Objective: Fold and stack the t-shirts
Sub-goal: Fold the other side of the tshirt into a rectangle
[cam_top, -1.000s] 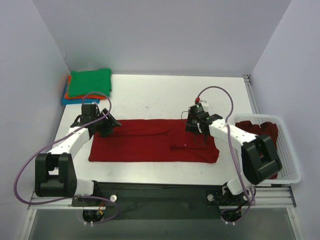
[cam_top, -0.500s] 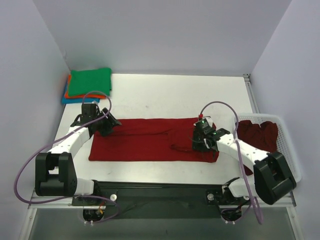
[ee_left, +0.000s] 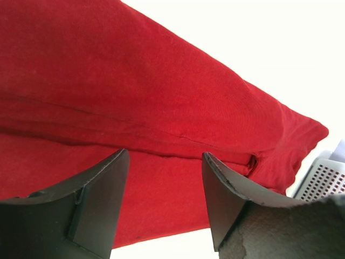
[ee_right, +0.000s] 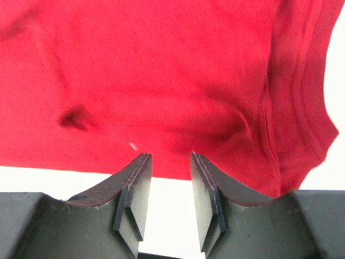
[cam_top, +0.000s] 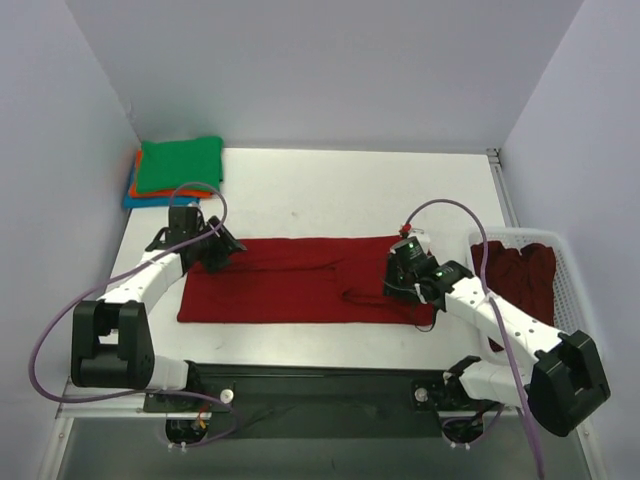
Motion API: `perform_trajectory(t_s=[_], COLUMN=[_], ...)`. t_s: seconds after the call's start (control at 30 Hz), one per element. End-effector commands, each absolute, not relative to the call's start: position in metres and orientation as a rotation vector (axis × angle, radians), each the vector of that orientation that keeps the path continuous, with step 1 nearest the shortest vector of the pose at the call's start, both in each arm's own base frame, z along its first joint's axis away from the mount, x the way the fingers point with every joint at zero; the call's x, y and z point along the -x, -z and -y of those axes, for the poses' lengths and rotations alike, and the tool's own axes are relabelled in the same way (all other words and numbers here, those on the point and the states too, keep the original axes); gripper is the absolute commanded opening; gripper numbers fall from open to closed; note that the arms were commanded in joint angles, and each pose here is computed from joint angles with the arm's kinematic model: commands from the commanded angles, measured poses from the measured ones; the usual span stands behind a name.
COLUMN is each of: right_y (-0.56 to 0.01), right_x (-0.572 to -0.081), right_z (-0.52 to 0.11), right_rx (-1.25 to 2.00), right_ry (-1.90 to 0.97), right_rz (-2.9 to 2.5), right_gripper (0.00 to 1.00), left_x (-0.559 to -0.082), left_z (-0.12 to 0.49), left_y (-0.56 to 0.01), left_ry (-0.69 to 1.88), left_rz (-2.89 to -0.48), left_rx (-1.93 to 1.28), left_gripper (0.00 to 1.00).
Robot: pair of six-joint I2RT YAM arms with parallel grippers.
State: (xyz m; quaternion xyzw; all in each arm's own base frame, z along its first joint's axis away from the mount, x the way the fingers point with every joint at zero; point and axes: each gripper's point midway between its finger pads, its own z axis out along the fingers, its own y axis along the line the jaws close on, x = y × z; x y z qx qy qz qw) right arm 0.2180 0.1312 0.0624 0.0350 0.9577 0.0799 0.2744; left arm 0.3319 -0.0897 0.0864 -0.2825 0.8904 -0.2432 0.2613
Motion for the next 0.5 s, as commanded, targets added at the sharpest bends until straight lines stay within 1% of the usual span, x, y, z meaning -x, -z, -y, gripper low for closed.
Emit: perform_trajectory(t_s=[0.0, 0.07, 0.13, 0.17, 0.27, 0.47], right_y=[-0.079, -0.075, -0.059, -0.054, -0.031, -0.016], right_x=[-0.248, -0.261, -0.266, -0.265, -0.251, -0.223], right_z=[-0.139, -0.146, -0.145, -0.146, -0.139, -0.133], right_rx=[-0.131, -0.137, -0.139, -0.129, -0.125, -0.128], right_ry=[-0.189, -0.179, -0.138, -0.131, -0.099, -0.138], right_rz=[-2.531, -2.525, -2.558, -2.576, -2.626, -2.633], right_gripper=[0.34, 0.34, 0.34, 0.32, 0.31, 0.31], left_x=[-0.352, -0.353, -0.354, -0.354, -0.354, -0.354], left_z=[0.094, 0.097, 0.099, 0.102, 0.108, 0.109], left_y=[-0.098, -0.093, -0.087, -0.087, -0.083, -0.086], left_ry=[0.643, 0.638, 0.637, 0.646, 0.648, 0.649], left_rz=[-2.359, -2.363, -2.368, -2.37, -2.386, -2.379], left_rx=[0.758, 0.777, 0.802, 0.797, 0.789, 0.774], left_gripper=[0.66, 0.64, 0.63, 0.63, 0.62, 0.62])
